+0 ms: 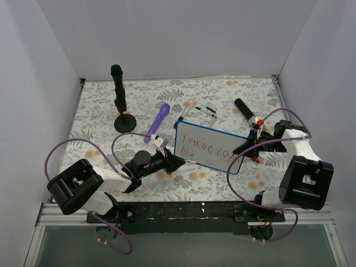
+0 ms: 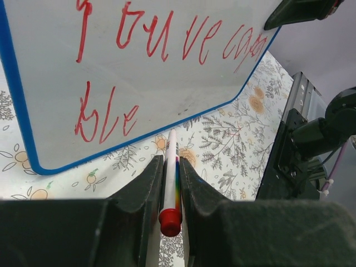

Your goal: Write a sentence on the whiteboard

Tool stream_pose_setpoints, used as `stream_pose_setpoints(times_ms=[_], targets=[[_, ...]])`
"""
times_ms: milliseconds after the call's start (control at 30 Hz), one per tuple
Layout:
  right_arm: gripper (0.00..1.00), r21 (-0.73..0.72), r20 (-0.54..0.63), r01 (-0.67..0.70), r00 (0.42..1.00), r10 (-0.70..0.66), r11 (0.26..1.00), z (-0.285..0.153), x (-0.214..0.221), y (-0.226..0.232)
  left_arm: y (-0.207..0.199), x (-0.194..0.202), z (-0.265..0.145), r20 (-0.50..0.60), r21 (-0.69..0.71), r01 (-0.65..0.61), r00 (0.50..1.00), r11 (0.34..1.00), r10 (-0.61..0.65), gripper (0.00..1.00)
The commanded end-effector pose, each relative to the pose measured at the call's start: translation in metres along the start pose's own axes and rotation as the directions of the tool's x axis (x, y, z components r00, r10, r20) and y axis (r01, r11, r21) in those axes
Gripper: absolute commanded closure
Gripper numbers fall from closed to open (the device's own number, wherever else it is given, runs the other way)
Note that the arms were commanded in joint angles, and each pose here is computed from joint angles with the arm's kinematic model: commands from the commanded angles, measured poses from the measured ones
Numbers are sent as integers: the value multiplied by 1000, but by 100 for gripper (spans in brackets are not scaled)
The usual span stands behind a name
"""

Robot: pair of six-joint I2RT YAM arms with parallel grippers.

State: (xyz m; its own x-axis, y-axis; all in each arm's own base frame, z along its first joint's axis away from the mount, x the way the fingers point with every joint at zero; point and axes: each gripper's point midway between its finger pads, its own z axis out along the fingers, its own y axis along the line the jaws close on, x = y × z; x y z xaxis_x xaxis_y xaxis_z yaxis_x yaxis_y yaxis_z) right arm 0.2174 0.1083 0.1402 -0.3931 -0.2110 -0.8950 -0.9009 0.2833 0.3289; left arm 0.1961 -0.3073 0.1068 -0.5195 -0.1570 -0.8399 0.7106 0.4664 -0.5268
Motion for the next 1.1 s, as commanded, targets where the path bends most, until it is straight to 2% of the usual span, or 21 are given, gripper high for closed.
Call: stream_pose_setpoints(times_ms=[0,567,767,1067], targets=[[99,4,-36,10,999,-10,1000,-1,8,1,4,-17,9,49,-37,-44,998,998,46,100],[99,4,-36,9,999,-9,1000,-1,8,1,30,-6,12,6,-150,-61,998,987,62,100],[99,5,-36,10,999,-10,1000,-2,8,1,29,-6,11,7,-146,-63,998,987,64,100],[99,5,-34,10,999,-10,1000,-2,7,1,-13,-24,1,58,37,-91,994,995,89,100]])
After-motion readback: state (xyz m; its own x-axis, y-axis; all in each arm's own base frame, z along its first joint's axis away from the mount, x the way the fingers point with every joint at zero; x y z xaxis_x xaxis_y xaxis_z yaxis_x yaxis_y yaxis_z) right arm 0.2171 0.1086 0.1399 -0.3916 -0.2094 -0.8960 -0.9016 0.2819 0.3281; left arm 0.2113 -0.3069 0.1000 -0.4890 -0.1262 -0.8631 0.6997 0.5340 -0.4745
